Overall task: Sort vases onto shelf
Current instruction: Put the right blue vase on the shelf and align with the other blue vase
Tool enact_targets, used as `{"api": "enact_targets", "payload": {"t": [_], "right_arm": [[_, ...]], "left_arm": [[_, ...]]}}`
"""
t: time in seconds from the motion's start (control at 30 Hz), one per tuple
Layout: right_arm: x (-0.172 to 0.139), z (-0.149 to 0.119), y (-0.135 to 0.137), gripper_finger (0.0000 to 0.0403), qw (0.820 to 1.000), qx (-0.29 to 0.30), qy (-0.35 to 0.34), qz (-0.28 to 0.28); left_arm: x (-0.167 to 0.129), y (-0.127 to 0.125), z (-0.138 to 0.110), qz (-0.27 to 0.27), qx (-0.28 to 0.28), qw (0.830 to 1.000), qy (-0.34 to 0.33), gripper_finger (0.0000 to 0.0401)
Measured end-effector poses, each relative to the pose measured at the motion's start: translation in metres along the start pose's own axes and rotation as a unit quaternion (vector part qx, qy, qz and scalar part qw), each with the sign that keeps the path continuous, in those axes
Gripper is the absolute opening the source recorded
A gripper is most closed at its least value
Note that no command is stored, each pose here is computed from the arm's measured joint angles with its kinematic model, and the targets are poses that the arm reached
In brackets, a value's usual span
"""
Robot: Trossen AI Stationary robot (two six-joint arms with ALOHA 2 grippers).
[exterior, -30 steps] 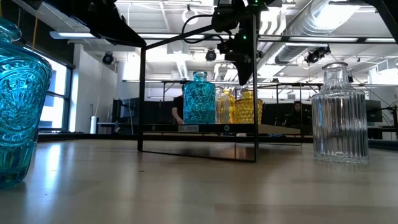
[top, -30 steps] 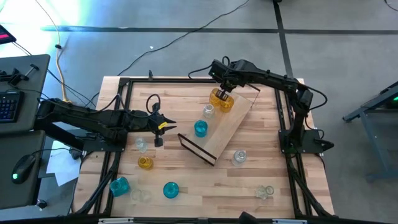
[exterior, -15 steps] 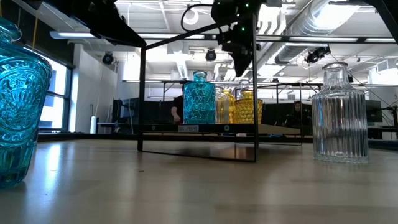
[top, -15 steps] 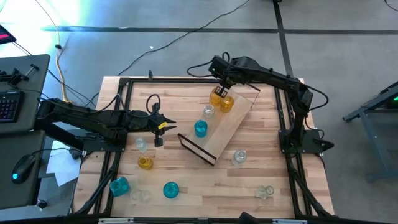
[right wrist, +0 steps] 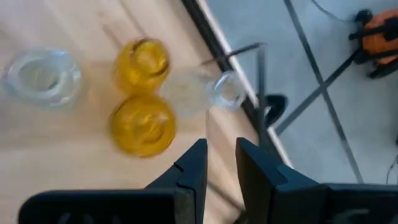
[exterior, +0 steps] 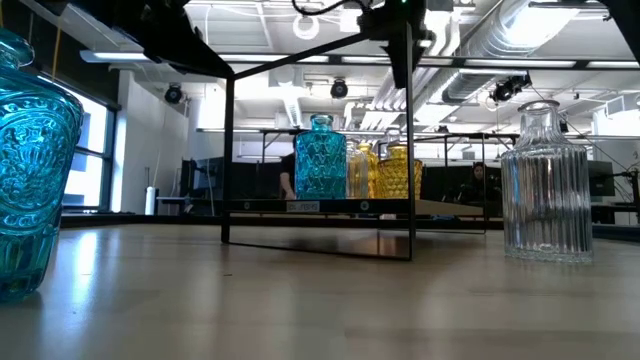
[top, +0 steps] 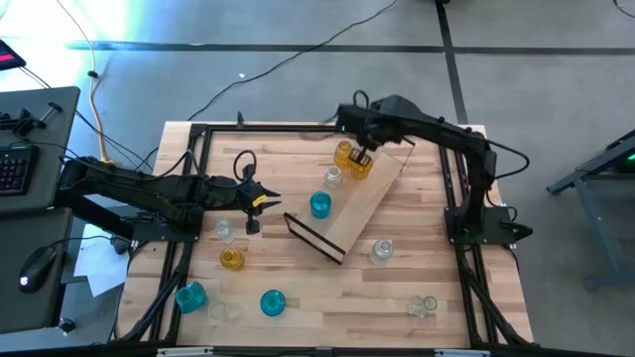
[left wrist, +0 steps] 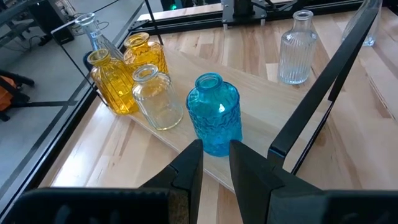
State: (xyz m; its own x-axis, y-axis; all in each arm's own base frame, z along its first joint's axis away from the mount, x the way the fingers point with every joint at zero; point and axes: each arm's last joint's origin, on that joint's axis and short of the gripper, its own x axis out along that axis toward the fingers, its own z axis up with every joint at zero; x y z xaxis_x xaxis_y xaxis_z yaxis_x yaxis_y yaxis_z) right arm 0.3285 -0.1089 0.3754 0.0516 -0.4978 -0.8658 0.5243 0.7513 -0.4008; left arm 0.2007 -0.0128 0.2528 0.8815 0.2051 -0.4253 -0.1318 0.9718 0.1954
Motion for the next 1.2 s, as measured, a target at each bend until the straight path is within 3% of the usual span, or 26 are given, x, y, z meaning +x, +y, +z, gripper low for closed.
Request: {"api": "enact_targets", "payload": {"t": [0.4, 0.7, 1.03, 1.2], "right_arm": [[-0.049, -0.052, 0.083, 0.0067, 0.998, 0.008, -0.046, 0.033], [-0.040, -0.095, 0.139, 0.0067, 1.000, -0.008, -0.015, 0.020], [-0.035, -0.133, 0.171, 0.0067, 0.999, -0.035, -0.004, 0.002], [-0.039, -0.143, 0.179, 0.0067, 0.998, -0.053, -0.024, -0.007]], "left_arm": [[-0.002, -0.006, -0.003, -0.015, -0.008, 1.000, 0.014, 0.0071], [-0.003, -0.006, -0.002, 0.024, -0.020, 0.999, 0.012, 0.0071], [-0.015, -0.040, -0.008, -0.124, -0.048, 0.990, 0.041, 0.0071], [-0.026, -0.061, 0.003, -0.173, -0.047, 0.983, -0.025, 0.0071]]}}
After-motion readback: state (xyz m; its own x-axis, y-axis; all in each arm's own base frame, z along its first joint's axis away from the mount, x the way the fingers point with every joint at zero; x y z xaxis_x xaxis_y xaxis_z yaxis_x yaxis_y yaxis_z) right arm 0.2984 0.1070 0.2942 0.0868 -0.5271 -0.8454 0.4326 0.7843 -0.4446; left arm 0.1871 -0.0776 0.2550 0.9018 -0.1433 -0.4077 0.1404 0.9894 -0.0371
